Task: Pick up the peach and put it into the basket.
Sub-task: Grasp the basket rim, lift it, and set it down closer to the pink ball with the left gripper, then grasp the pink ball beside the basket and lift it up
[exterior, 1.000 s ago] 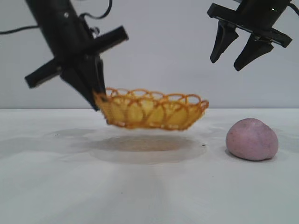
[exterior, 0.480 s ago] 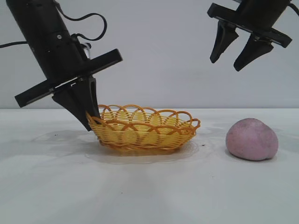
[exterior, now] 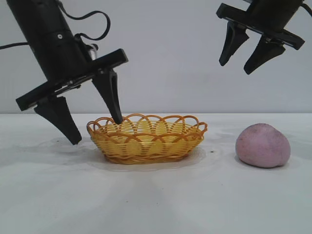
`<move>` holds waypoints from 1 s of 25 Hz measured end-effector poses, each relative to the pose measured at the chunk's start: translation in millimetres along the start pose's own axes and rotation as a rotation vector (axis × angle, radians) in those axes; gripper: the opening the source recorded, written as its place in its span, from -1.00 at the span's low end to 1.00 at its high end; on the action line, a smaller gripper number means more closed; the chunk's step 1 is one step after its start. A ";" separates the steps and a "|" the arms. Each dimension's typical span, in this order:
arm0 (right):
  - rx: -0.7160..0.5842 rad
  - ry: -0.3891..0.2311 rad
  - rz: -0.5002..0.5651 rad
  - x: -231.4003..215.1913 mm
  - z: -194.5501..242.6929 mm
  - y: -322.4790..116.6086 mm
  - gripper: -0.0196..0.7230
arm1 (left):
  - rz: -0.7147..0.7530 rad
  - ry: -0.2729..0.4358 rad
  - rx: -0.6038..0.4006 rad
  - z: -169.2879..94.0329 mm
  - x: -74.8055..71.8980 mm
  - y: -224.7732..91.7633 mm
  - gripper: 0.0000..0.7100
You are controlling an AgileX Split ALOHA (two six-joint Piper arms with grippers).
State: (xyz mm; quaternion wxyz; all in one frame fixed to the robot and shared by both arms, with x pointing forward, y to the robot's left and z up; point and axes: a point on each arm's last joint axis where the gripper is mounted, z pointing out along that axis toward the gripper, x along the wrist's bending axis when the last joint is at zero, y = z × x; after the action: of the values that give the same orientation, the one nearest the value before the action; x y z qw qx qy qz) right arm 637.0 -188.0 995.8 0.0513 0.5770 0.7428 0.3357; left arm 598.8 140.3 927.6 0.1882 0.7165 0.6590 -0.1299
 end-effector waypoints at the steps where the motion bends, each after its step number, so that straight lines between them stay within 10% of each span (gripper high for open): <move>1: 0.000 0.000 0.000 0.0 0.0 0.0 0.06 | 0.028 0.013 -0.010 -5.2 -1.5 2.2 0.32; 14: 0.009 0.005 0.000 0.5 -0.1 -0.7 0.06 | 0.289 0.350 -0.117 -72.1 5.9 34.3 0.32; 25: 0.030 0.005 -0.013 0.5 -0.1 -2.6 0.06 | 0.044 0.421 -0.055 -113.9 95.9 36.3 0.32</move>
State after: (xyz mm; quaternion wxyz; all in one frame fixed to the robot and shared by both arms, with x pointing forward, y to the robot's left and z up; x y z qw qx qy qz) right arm 634.7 -187.9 994.6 0.0430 0.5718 0.7517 0.3258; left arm 637.1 274.2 991.5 0.0689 0.7368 0.6711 0.0449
